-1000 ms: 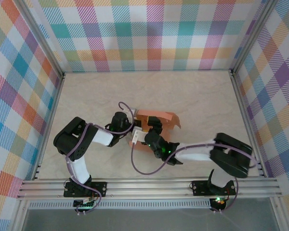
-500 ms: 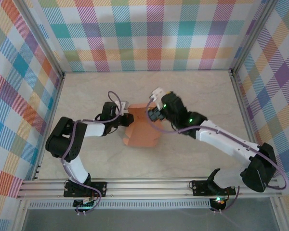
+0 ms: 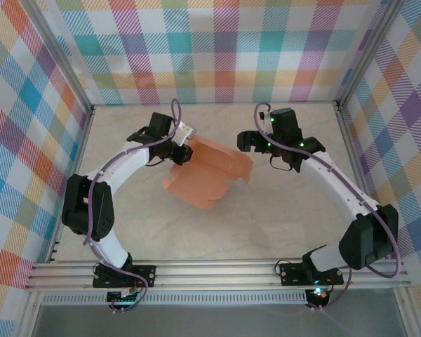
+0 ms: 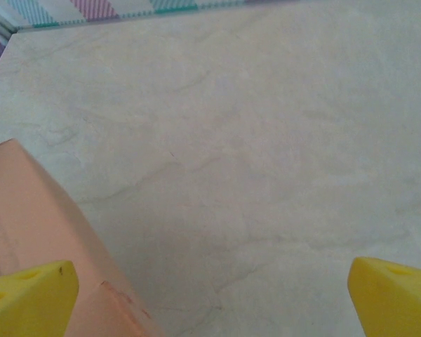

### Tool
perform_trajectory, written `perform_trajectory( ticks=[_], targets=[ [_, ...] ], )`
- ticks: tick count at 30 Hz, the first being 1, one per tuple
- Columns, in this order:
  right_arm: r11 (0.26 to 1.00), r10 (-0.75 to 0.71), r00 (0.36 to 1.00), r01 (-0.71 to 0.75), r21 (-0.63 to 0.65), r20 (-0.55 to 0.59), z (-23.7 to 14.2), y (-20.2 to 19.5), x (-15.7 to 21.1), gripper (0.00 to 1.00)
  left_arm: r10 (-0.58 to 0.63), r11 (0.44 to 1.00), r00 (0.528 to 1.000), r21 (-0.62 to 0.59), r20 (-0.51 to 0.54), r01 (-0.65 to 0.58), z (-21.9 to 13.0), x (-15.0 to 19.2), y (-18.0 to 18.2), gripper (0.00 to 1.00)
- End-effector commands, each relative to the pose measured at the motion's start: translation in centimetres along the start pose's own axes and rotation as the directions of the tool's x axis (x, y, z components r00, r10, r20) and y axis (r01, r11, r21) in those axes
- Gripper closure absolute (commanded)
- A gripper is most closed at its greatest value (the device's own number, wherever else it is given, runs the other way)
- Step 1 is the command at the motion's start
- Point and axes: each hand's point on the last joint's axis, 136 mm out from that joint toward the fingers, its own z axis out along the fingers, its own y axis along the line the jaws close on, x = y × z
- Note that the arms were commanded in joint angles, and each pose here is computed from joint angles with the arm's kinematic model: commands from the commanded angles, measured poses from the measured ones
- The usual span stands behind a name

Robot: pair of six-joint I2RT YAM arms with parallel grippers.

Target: Fold the paper box

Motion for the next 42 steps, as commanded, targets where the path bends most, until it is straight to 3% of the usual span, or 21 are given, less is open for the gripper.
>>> perform_trajectory(
  ticks=[1,5,8,15,19,25,31,42],
  targets=[
    [0.979,0.191,0.976,-0.198,-0.058,-0.106,0.3,-0.6,1.4,0.02,0.134,0.990,0.963,-0.013,-0.234,-0.141,-0.5,4.4,0.6,1.00],
    [0.968,0.236,0.961,-0.246,-0.054,-0.142,0.8,-1.6,2.5,0.03,0.236,0.960,0.910,-0.064,-0.339,-0.273,-1.0,4.9,2.3,1.00],
    [0.963,0.250,0.954,-0.263,-0.063,-0.165,1.3,-1.6,3.2,0.03,0.289,0.943,0.859,-0.028,-0.423,-0.331,-1.2,5.5,2.8,1.00],
    [0.928,0.316,0.908,-0.356,-0.111,-0.274,3.5,-0.8,5.4,0.03,0.345,0.932,0.734,0.123,-0.586,-0.340,-1.0,6.6,3.1,1.00],
    [0.878,0.387,0.852,-0.457,-0.143,-0.351,5.3,-0.2,7.3,0.05,0.349,0.926,0.663,0.138,-0.662,-0.350,0.5,7.4,3.8,1.00],
    [0.827,0.448,0.792,-0.543,-0.144,-0.415,7.0,-0.2,9.6,0.07,0.362,0.874,0.619,0.022,-0.697,-0.486,3.3,6.5,5.0,1.00],
    [0.836,0.443,0.793,-0.534,-0.128,-0.418,7.2,-0.7,10.2,0.06,0.351,0.838,0.526,0.008,-0.775,-0.546,5.5,7.9,5.1,1.00],
    [0.842,0.428,0.796,-0.523,-0.132,-0.428,7.4,-0.8,11.0,0.06,0.304,0.794,0.423,-0.019,-0.853,-0.608,7.9,9.9,5.8,1.00]
  ],
)
